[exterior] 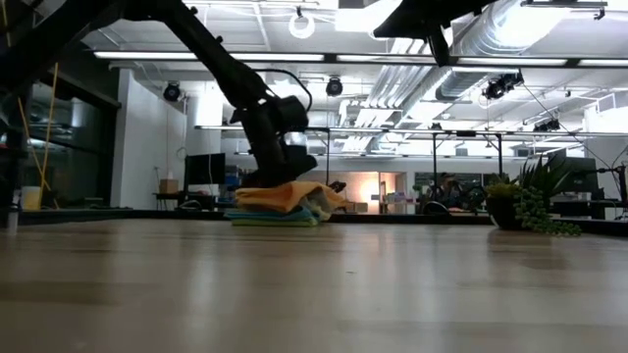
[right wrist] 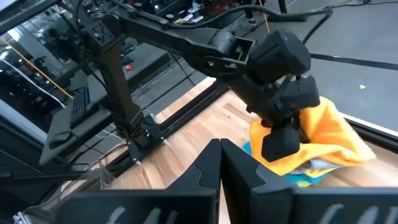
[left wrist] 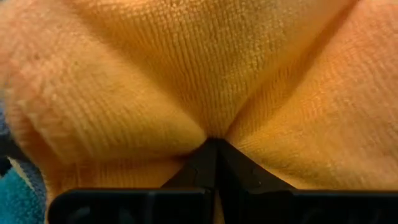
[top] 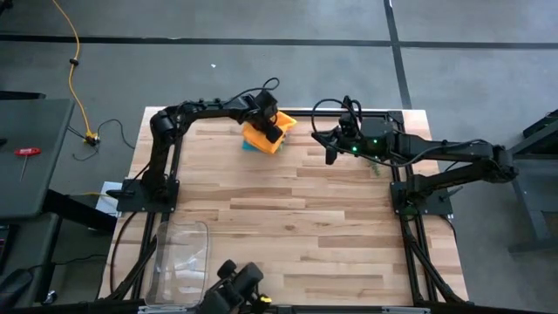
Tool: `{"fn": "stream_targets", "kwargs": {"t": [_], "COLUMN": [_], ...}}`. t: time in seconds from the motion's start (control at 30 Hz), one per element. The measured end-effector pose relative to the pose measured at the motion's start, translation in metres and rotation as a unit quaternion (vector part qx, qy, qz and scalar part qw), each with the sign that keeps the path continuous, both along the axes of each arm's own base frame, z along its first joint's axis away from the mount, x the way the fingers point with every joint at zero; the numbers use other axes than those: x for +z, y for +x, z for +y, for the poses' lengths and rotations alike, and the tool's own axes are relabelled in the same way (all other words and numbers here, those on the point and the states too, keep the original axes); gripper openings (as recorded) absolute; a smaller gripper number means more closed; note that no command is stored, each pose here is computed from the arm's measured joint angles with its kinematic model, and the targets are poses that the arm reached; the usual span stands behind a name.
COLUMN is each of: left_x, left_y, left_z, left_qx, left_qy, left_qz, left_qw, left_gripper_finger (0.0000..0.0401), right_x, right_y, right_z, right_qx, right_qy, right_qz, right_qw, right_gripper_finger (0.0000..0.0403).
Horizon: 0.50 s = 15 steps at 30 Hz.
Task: Fold microfiber towels
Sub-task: Put the folded microfiber towels into the transparent bin
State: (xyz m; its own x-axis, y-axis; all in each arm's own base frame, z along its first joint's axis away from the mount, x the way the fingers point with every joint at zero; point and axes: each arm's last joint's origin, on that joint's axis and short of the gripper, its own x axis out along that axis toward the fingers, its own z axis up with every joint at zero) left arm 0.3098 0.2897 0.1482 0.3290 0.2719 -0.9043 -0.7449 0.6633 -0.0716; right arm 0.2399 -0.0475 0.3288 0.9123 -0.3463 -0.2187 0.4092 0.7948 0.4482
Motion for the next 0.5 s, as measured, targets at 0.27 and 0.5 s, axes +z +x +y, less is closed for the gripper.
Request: {"fn": "stream_targets", "kwargs": {"t": [0.27, 0.5], "left_x": [-0.006, -0.009], "left_y": [-0.008, 0.011], "left_z": [-0.023, -0.062], "left_qx": [-0.03, -0.047], "left_qy": [-0.067, -0.114], "left_qz": [0.086, 0.113], "left_qw": [0.994, 0.986], "left_gripper_finger": [0.0, 0.0], "right_x": [0.0, 0.0], "right_y": [0.0, 0.0], "right_z": [0.0, 0.0], "right_qx": [0.001, 0.005], "right_qy": [0.0, 0.0], "right_qz": [0.001, 0.001], "right_qw": [1.0, 1.0], "right_gripper_finger": [0.0, 0.0]}}
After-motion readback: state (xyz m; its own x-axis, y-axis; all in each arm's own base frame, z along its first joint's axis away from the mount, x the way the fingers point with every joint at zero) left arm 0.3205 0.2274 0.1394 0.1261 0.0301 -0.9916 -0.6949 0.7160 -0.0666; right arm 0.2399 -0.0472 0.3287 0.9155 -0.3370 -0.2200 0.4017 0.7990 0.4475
